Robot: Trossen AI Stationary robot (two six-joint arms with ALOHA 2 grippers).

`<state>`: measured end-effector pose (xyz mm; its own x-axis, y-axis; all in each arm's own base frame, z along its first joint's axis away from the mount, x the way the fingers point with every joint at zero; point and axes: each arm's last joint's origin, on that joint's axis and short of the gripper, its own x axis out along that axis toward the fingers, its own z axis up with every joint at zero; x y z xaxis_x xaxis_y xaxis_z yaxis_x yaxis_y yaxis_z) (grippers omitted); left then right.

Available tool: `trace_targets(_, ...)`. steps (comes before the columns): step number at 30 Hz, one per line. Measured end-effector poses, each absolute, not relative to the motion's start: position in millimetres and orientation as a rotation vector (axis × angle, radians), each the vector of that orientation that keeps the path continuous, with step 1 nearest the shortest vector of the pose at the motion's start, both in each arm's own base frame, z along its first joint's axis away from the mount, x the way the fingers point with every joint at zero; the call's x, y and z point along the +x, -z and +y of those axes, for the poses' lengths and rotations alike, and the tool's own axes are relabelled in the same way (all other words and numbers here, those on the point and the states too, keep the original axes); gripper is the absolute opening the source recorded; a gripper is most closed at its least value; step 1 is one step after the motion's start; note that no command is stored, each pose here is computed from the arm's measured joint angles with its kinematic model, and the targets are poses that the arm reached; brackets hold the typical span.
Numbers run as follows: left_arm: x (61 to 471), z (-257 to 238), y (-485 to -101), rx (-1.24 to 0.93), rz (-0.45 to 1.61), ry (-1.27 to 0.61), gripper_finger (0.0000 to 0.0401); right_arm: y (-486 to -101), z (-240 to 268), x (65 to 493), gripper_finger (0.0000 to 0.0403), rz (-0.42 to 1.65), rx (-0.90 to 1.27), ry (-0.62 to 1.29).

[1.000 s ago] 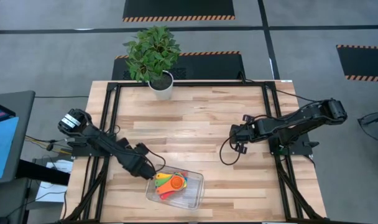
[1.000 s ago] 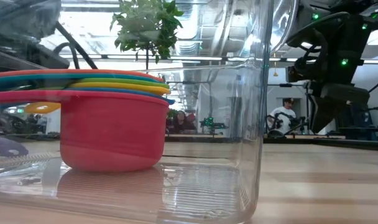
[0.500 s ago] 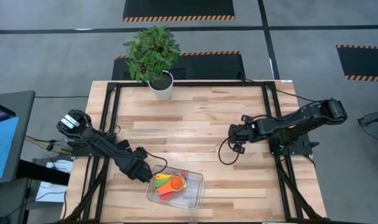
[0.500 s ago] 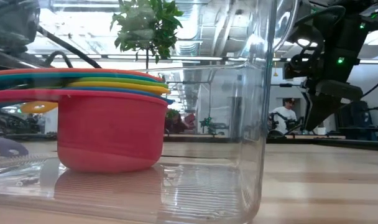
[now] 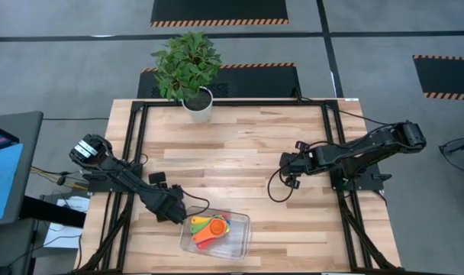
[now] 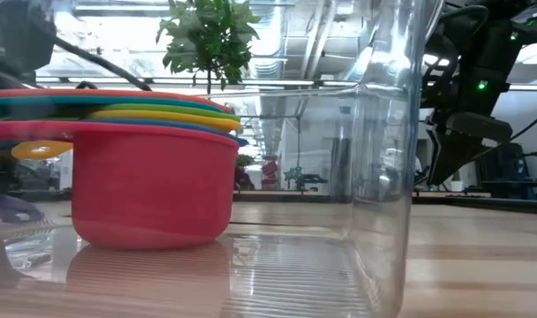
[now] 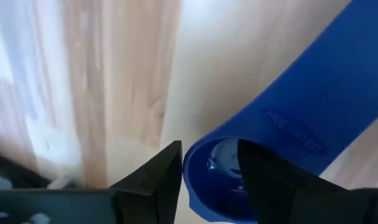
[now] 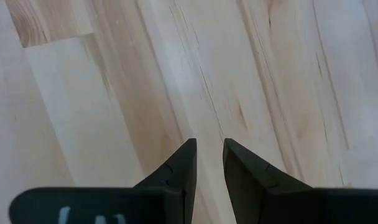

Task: Nest measuring cups in basket
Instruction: Stack the dark blue measuring cup on top of the orange measuring cup

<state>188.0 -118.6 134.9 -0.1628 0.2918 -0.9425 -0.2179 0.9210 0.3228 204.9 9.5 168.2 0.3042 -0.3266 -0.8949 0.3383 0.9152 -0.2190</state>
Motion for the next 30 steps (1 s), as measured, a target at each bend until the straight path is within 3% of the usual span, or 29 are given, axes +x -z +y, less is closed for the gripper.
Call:
trace_targets(6, 184, -116, -135, 0.054, 1.701, -0.513, 0.0138, -168, 9, 205, 0.0101, 1.182, 0.011, 0.44)
trace_targets(13, 183, -116, -135, 0.021, 1.721, -0.525, 0.0015, -168, 9, 205, 0.0101, 1.182, 0.01, 0.44)
trace_targets(30, 196, -123, -180, 0.044, 1.723, -0.663, 0.0, -168, 9, 205, 0.0101, 1.182, 0.008, 0.44)
